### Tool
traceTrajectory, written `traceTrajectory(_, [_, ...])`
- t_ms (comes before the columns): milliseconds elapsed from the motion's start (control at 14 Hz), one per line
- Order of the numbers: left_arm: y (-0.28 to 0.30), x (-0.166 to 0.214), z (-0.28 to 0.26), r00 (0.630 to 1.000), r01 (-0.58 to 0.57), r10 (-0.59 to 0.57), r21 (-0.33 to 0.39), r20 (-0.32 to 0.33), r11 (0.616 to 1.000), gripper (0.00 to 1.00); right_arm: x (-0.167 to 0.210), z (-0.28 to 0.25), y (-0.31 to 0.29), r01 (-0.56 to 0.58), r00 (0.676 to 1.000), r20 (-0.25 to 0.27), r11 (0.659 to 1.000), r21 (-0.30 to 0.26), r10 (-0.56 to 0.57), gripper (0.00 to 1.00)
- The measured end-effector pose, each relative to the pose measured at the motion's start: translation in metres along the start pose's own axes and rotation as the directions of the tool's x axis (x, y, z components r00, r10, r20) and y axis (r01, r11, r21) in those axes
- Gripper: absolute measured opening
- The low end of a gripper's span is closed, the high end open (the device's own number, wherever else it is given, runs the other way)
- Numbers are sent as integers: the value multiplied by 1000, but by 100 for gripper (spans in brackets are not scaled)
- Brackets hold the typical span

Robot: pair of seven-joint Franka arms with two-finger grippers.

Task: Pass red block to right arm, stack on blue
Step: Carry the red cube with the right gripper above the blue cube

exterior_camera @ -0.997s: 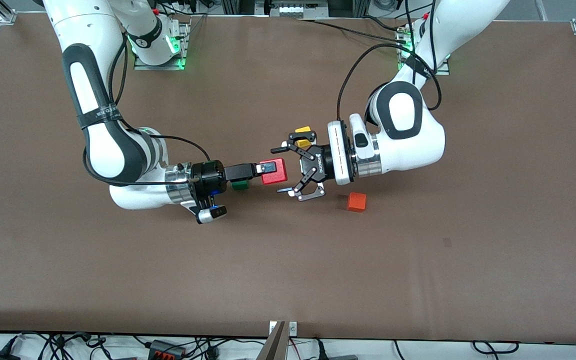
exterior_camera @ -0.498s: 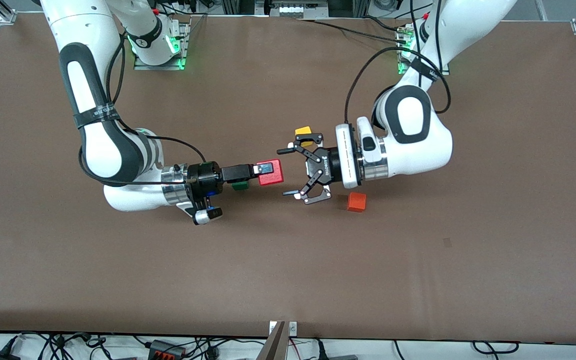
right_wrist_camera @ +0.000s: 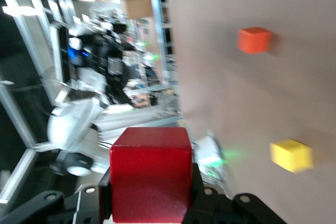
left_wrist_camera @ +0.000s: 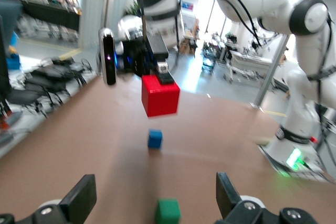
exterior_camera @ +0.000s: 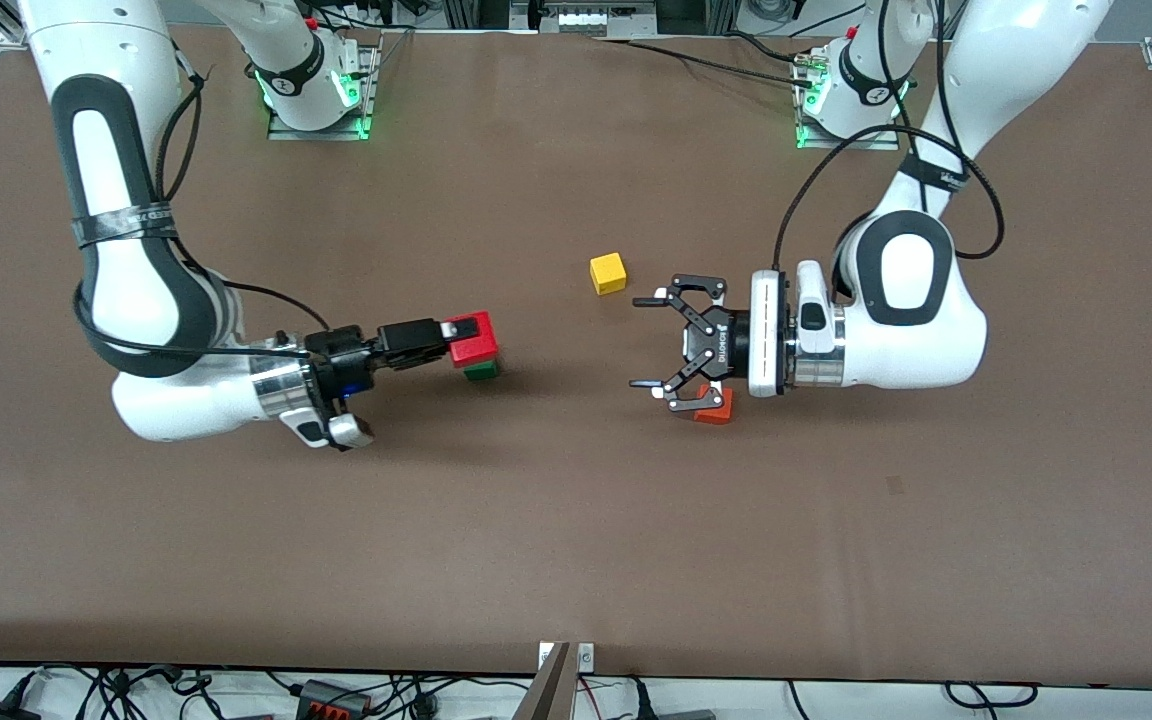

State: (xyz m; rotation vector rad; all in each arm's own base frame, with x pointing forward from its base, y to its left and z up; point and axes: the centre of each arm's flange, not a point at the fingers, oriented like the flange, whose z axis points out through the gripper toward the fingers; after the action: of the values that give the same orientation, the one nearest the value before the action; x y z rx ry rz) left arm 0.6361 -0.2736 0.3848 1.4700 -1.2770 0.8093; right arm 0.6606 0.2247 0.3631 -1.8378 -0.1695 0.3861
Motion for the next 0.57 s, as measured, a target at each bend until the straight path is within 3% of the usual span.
traceTrajectory(142, [1,-5,-2,997,41,-40,-18,62,999,100,-11,-26,16,32,998,50,987,-160,-25,56])
traceTrajectory(285, [3,-9,0,984,113,-109,-22,141,993,100,-22,-51,32,81,993,104,948,-309,-51,56])
traceTrajectory(570, [13,-6,-2,894,279,-264,12,362,960,100,-41,-102,68,154,975,218,832,-533,-41,56])
